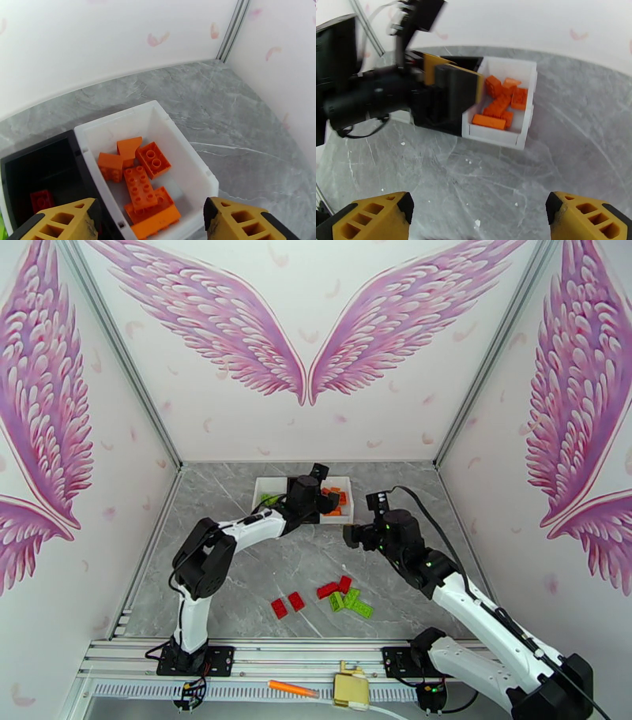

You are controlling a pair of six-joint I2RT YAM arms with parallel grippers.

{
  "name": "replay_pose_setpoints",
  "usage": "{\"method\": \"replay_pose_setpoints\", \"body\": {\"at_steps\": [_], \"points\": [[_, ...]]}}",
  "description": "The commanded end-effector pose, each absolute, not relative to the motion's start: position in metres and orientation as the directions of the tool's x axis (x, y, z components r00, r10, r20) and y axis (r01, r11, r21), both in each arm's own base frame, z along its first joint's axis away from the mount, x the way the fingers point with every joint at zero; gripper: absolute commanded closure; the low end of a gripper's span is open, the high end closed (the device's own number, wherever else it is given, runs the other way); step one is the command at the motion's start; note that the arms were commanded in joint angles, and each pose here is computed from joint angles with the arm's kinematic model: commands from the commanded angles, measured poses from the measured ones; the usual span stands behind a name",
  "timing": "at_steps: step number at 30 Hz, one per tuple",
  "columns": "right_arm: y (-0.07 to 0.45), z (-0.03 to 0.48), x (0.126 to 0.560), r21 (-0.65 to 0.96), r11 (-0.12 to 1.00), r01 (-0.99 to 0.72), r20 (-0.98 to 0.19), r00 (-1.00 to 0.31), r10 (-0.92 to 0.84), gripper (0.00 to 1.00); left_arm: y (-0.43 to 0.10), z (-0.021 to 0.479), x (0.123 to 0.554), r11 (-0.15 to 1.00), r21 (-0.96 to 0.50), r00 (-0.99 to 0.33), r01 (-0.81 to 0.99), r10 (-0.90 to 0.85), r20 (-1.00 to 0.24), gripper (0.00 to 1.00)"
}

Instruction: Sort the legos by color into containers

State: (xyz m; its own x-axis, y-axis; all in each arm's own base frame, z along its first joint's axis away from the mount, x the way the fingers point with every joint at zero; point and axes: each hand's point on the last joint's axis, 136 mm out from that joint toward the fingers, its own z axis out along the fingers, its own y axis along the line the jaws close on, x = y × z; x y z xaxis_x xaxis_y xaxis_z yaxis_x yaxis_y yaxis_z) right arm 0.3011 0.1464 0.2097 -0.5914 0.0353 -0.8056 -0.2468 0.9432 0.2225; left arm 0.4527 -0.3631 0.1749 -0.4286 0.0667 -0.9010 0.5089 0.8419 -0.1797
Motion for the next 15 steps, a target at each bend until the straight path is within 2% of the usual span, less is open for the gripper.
{"method": "replay_pose_setpoints", "body": {"at_steps": [1,5,9,15], "points": [[0.139,0.185,0.287,0.378,0.925,-0.034,-0.650,-0.721,0.240,0.04,-0.345,0.208,0.428,0.828,-0.158,-0.351,0.538,0.050,-0.935,0.20],[0.149,0.158,0.273,0.455,0.890,0.044,-0.554,-0.768,0.321,0.02,-0.318,0.214,0.391,0.818,-0.149,-0.347,0.555,0.065,-0.935,0.12],[0.144,0.130,0.253,0.392,0.910,0.136,-0.480,-0.814,0.329,0.04,-0.296,0.217,0.353,0.798,-0.122,-0.341,0.591,0.109,-0.934,0.07],[0.146,0.097,0.227,0.323,0.917,0.235,-0.359,-0.866,0.349,0.07,-0.280,0.214,0.295,0.702,-0.066,-0.333,0.709,0.250,-0.909,0.05]]}}
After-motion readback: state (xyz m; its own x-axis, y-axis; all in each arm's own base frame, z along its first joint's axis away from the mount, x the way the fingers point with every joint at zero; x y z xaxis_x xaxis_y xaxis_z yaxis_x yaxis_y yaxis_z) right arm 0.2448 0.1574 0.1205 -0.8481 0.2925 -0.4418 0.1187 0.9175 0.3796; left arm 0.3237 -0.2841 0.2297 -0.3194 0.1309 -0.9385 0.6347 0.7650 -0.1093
